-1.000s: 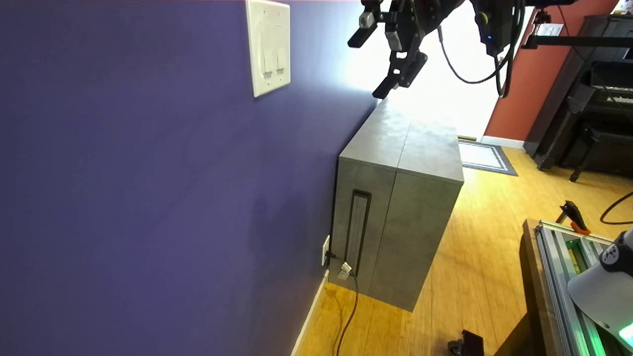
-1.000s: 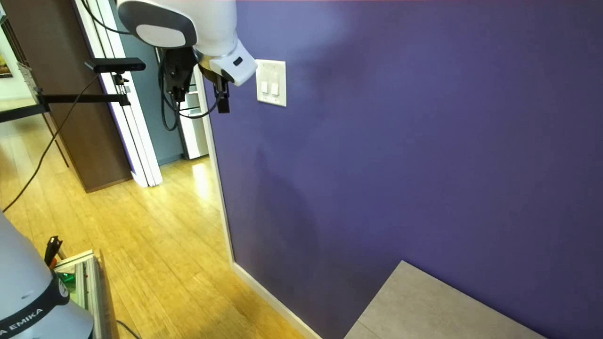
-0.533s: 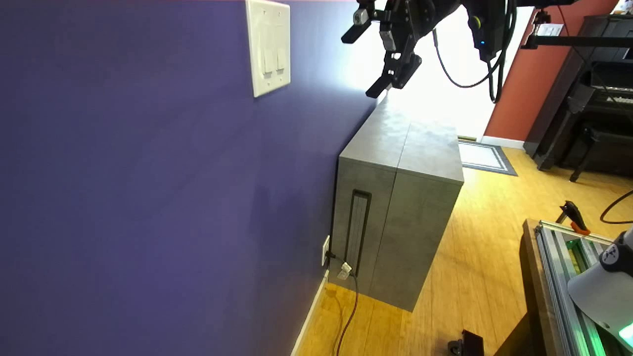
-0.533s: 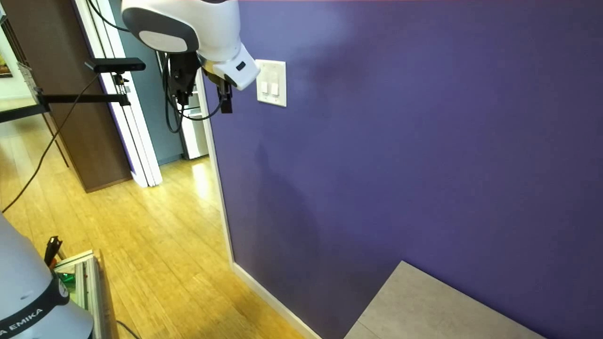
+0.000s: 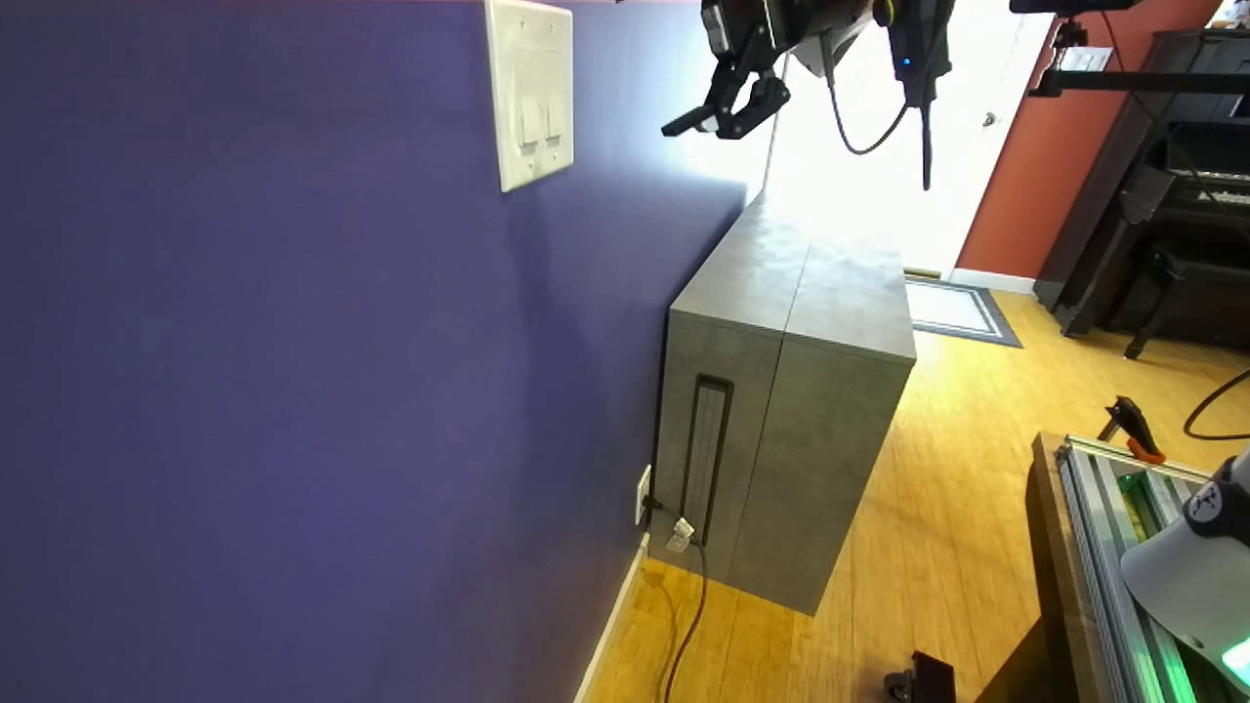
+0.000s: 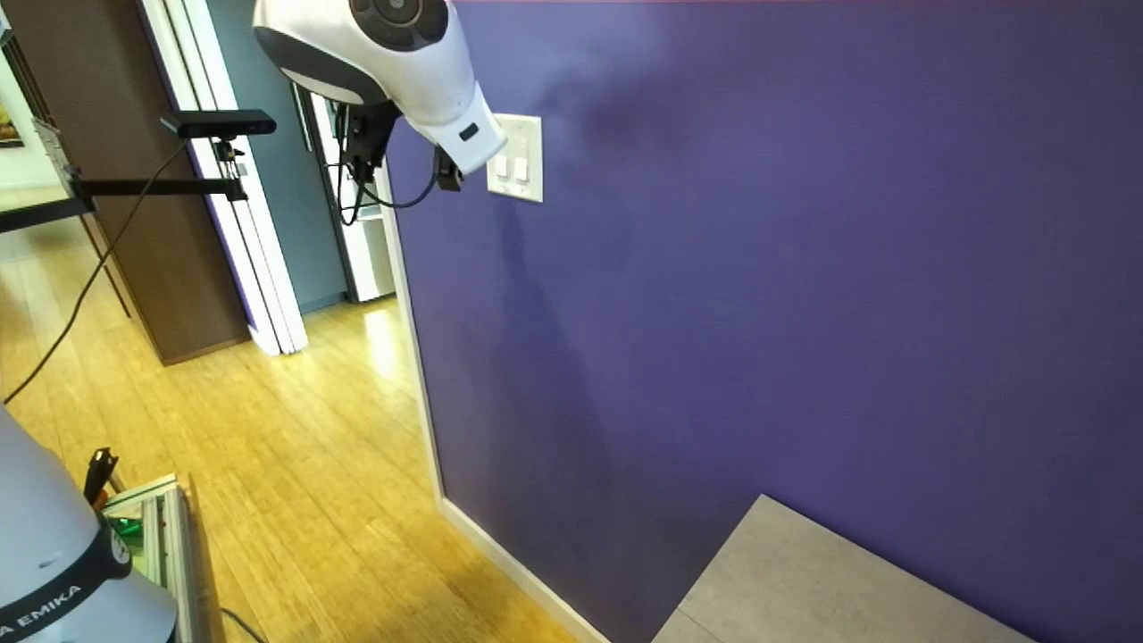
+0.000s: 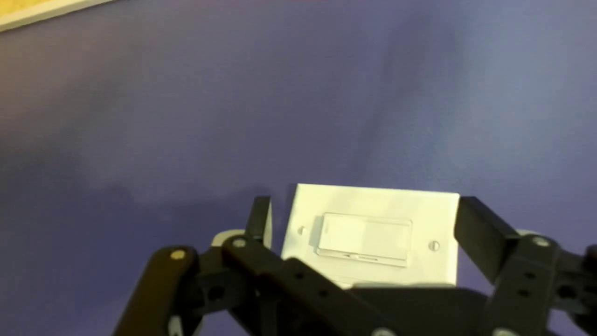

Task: Flick the light switch on the right side

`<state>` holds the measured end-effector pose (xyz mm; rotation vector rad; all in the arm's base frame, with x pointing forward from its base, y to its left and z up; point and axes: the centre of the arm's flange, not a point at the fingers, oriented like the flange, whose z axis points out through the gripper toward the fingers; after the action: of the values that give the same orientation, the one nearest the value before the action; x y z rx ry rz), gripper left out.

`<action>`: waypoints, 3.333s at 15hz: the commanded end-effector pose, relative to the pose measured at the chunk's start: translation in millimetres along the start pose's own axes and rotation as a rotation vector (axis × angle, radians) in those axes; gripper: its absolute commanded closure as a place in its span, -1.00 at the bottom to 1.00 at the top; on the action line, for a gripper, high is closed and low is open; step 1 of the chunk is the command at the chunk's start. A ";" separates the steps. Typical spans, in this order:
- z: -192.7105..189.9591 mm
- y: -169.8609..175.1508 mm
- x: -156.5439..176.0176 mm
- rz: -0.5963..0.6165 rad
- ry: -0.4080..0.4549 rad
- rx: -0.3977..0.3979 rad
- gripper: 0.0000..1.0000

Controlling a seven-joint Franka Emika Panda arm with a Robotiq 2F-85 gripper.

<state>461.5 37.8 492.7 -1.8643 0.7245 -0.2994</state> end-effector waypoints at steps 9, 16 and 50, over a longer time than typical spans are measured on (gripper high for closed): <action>42.6 19.3 25.4 0.025 0.022 0.326 -1.00; 53.9 32.3 33.1 -0.083 0.016 0.425 -1.00; 74.6 24.1 47.8 -0.212 0.046 0.532 -1.00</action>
<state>520.9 53.2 428.4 -1.4663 0.4353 -0.5894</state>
